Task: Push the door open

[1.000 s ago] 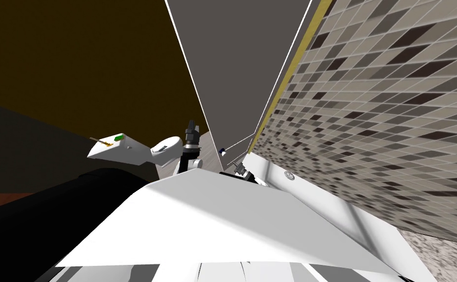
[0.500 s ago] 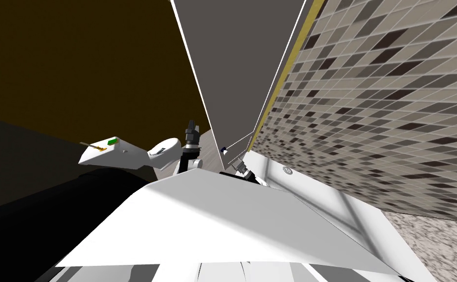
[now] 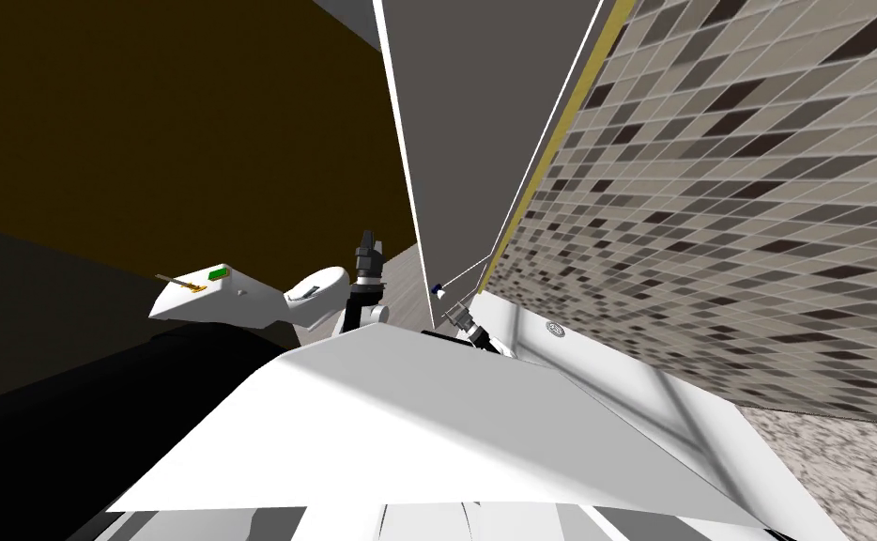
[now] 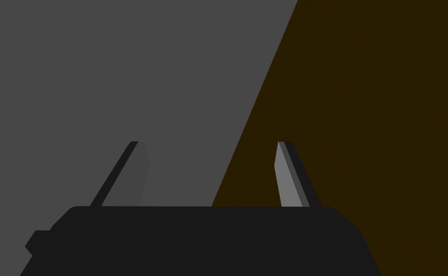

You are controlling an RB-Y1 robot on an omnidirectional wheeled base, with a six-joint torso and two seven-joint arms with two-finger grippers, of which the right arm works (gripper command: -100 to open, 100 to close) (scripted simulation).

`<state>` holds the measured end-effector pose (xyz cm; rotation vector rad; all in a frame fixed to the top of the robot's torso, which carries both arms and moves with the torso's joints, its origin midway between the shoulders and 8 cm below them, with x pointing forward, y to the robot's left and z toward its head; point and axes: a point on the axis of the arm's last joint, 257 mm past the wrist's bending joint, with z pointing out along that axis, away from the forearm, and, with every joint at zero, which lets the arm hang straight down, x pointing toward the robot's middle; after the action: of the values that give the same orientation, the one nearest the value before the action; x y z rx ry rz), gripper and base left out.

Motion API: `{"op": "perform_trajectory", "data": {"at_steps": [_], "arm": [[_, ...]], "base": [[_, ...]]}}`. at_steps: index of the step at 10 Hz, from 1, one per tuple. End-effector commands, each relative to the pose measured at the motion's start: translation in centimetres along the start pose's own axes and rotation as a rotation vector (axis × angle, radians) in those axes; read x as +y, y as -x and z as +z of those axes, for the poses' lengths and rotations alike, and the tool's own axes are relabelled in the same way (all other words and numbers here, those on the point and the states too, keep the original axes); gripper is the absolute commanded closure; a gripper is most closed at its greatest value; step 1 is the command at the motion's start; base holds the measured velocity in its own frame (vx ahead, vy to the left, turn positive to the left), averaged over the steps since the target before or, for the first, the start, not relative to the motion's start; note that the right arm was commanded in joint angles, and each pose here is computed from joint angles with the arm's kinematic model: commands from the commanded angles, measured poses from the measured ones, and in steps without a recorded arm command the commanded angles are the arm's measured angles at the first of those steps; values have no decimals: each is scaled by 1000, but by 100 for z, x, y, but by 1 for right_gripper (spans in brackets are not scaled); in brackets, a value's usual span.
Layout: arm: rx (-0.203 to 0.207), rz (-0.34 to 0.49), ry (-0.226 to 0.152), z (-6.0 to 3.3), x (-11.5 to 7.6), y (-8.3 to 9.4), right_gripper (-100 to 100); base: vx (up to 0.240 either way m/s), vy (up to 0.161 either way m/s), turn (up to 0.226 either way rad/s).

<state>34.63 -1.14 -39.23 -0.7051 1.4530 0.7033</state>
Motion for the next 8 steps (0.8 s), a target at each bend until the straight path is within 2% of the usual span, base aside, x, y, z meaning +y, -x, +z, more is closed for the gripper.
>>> {"op": "perform_trajectory", "data": {"at_steps": [1, 4, 6, 7, 8], "arm": [[1, -2, -5, 35, -13, 1, -100], [2, -4, -12, 76, -27, 3, -100], [2, -5, -13, 86, -30, 4, -100], [2, -5, -13, 86, -30, 4, 100], [2, -5, -13, 86, -30, 4, 100]], "base": [[150, 127, 31], [140, 132, 26], [68, 94, 6], [-7, -6, -1], [-23, -23, 3]]}}
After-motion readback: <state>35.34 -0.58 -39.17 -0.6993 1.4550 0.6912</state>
